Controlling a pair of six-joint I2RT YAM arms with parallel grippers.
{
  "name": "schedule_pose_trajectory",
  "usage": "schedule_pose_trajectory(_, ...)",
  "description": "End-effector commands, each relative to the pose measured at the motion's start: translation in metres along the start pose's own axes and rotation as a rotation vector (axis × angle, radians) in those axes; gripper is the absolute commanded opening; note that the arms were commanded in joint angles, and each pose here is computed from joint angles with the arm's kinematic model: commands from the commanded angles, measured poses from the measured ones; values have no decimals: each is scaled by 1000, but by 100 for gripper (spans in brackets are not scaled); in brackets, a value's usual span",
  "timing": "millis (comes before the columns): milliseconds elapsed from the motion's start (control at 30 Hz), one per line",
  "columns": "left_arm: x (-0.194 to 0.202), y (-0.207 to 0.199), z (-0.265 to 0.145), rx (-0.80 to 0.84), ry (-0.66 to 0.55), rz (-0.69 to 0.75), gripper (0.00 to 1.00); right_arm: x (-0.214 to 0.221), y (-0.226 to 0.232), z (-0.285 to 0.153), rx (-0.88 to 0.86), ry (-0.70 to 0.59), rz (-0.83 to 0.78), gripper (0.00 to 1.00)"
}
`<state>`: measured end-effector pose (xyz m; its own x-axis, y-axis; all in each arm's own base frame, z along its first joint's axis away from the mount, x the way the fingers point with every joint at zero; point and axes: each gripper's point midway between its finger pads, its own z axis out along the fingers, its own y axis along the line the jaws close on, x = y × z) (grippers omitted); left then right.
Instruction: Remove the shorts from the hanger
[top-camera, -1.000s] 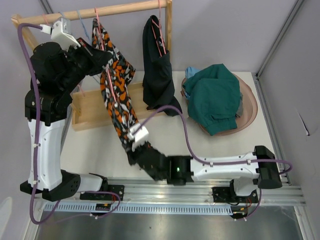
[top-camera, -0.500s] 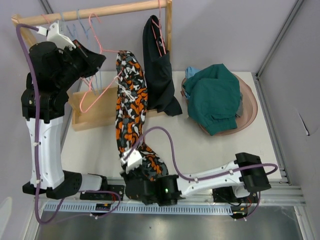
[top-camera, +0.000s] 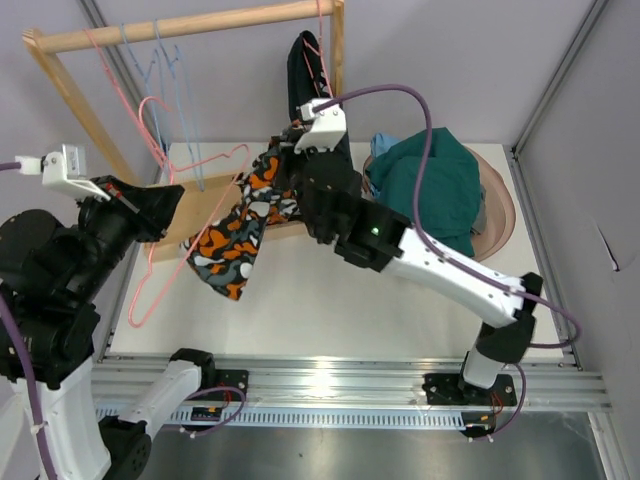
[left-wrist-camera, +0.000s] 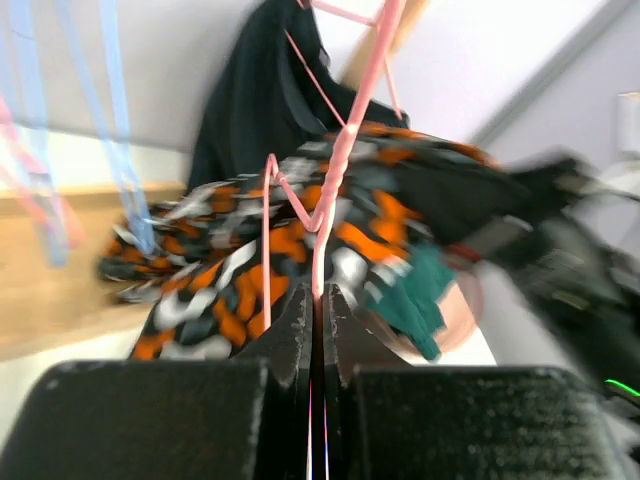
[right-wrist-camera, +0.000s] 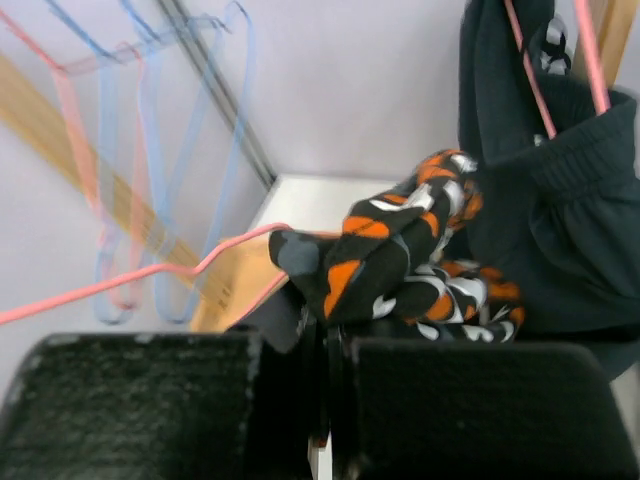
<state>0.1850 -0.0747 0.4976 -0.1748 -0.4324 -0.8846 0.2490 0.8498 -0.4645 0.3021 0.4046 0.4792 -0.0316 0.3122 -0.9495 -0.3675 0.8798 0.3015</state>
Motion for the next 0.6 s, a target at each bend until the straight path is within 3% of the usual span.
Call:
schedule_pose_trajectory(0,-7,23,10,-109,-41,49,0,-32,12,-64,-75,-42,30,0)
schedule_pose_trajectory(100,-13,24,2,-108,-103,50,0,-66,-4,-105,-78,-112,73,0)
schedule_pose_trajectory(233,1,27,1,-91,-102,34,0,-133,-43,-124,-9,-223,83,0)
schedule_pose_trajectory(567,33,36,4,-71,-35,64,0,-284,-147,-123,248,-506,-92,0)
